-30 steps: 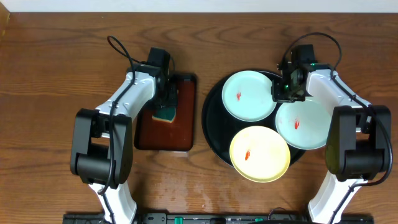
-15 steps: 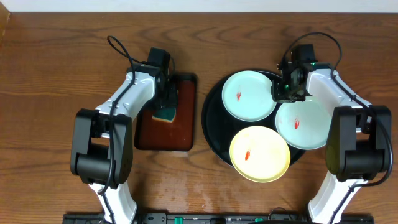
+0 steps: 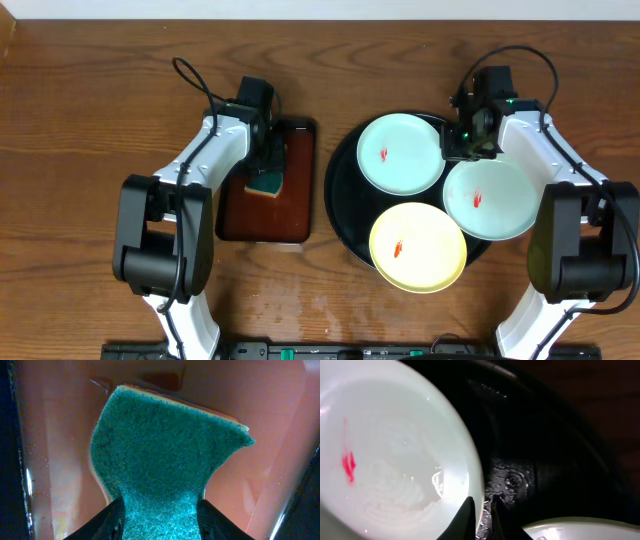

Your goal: Clean dirty plates on tray and stack at the side

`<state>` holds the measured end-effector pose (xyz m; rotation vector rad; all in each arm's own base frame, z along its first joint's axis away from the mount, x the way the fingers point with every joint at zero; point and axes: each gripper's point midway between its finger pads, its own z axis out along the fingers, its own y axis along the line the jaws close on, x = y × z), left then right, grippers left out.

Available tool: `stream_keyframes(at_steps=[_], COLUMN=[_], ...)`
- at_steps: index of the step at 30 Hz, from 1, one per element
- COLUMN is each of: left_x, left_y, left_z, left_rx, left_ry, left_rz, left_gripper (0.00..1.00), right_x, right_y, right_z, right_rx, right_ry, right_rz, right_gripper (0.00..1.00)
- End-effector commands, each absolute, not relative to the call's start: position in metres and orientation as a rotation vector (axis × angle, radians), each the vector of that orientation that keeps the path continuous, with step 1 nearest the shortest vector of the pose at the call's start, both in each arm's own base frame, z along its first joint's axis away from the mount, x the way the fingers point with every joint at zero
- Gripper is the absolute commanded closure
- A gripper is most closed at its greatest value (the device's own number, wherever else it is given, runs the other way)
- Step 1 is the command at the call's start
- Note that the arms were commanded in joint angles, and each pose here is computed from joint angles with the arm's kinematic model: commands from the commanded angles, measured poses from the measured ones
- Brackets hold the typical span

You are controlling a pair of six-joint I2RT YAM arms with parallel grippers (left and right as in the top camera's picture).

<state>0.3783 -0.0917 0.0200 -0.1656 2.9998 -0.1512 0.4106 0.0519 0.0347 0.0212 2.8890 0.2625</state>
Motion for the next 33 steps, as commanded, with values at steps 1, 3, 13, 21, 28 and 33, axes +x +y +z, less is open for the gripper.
stream_keyframes(at_steps=[1,3,13,21,28,33], left_x=[0.37,0.37,0.37,0.37,0.37,0.37], left_y=[-0.091,-0.091,-0.091,-0.091,-0.091,-0.091], left_z=[0.008,0.008,0.008,0.008,0.008,0.008], left_rx=[-0.172,-0.172,-0.172,-0.172,-0.172,-0.172], left_ry=[3.037,3.037,3.037,3.037,3.037,3.037], left_rz=[-0.129,-0.129,-0.129,-0.129,-0.129,-0.129], left_gripper=[0.51,0.51,0.52,0.52,0.51,0.51], right_x=[0.408,0.408,0.408,0.406,0.406,0.412], right_y=[0.05,0.051,0.053,0.058,0.058,0.058], right_z=[0.037,0.035,0.022,0.018,0.014,0.02], right_rx=[-0.004,-0.004,0.014,0.007,0.024,0.021], right_ry=[2.883,2.884,2.871,2.866,2.856,2.838], right_rz=[0.224,0.225,0.252,0.296,0.299,0.3], right_gripper=[0.89,0.9,0.93,0.89,0.93,0.91])
